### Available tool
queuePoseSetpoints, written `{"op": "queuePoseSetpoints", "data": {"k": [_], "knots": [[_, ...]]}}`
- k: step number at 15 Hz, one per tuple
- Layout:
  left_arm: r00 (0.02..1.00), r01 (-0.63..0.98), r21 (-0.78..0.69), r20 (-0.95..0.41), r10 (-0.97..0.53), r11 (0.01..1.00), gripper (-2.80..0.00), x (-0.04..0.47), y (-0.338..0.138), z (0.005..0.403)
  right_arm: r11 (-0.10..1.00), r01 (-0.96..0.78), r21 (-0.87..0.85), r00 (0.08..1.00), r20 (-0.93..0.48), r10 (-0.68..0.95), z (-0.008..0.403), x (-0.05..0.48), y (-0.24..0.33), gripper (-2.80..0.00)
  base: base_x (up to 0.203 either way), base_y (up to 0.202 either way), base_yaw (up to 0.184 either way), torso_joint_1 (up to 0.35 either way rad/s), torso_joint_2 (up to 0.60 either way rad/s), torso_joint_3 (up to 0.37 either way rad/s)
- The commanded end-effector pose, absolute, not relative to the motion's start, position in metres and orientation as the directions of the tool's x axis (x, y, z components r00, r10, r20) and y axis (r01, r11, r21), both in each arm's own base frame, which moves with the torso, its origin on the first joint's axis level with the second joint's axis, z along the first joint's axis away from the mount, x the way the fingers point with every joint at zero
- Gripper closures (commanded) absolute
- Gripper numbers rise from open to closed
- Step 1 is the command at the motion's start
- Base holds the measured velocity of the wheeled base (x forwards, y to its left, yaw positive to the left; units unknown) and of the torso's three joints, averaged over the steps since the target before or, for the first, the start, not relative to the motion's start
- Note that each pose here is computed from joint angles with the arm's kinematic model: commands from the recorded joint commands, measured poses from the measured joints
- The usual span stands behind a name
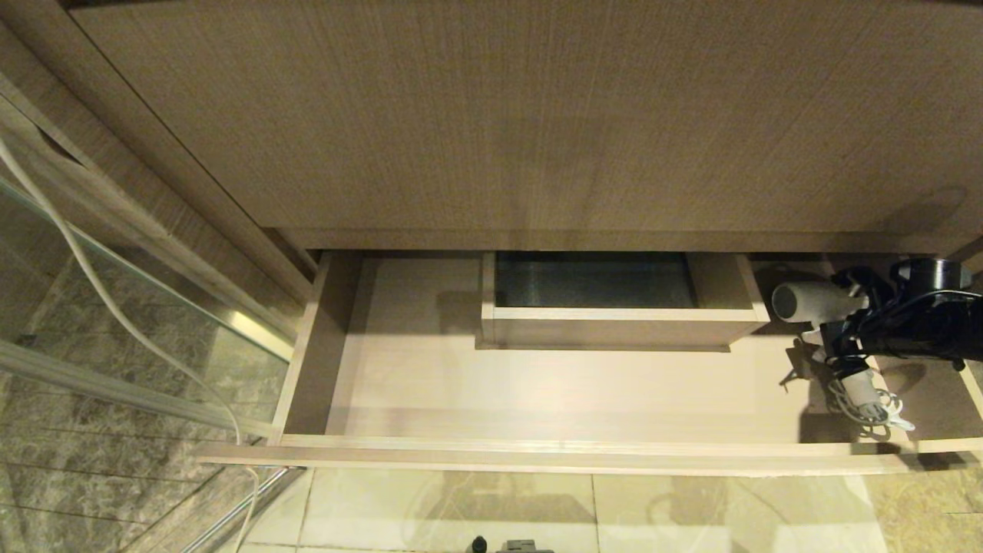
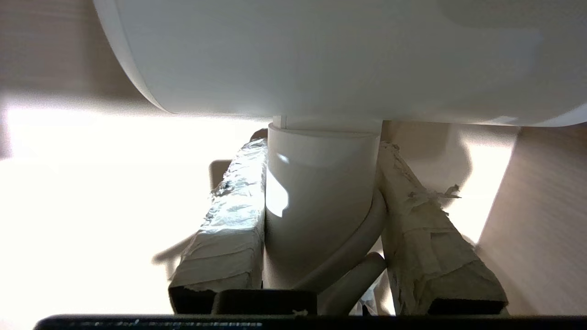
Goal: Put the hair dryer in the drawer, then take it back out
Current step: Take the hairdryer out
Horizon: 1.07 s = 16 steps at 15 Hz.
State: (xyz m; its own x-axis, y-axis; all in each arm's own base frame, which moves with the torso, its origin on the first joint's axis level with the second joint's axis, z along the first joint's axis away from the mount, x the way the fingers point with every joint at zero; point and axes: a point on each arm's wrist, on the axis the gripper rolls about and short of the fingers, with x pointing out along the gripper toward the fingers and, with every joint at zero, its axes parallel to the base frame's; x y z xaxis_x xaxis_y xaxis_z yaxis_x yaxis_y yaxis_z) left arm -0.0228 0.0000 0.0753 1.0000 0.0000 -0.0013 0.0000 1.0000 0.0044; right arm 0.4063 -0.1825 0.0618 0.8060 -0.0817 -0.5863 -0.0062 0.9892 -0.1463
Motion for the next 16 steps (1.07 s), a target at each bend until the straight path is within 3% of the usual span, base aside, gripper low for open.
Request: {"op": "queuePoseSetpoints", "data": {"k": [1,16], "knots": [[1.000,0.000,0.005,-0.003,0.000,1.000,0.00,-0.023,0.000,0.075,0.988,-0.007,-0.156,0.820,-0.567,-0.084,0.087,0.391,-0.175,0.00,0.000,0.000,0.000,0.000,0.00,0.000],[1.000,0.000,0.005,-0.002,0.000,1.000,0.00,-0.023,0.000,0.075,0.977,-0.038,-0.209,0.805,-0.585,-0.094,0.142,0.274,-0.122,0.00,0.000,0.000,0.000,0.000,0.00,0.000]]}}
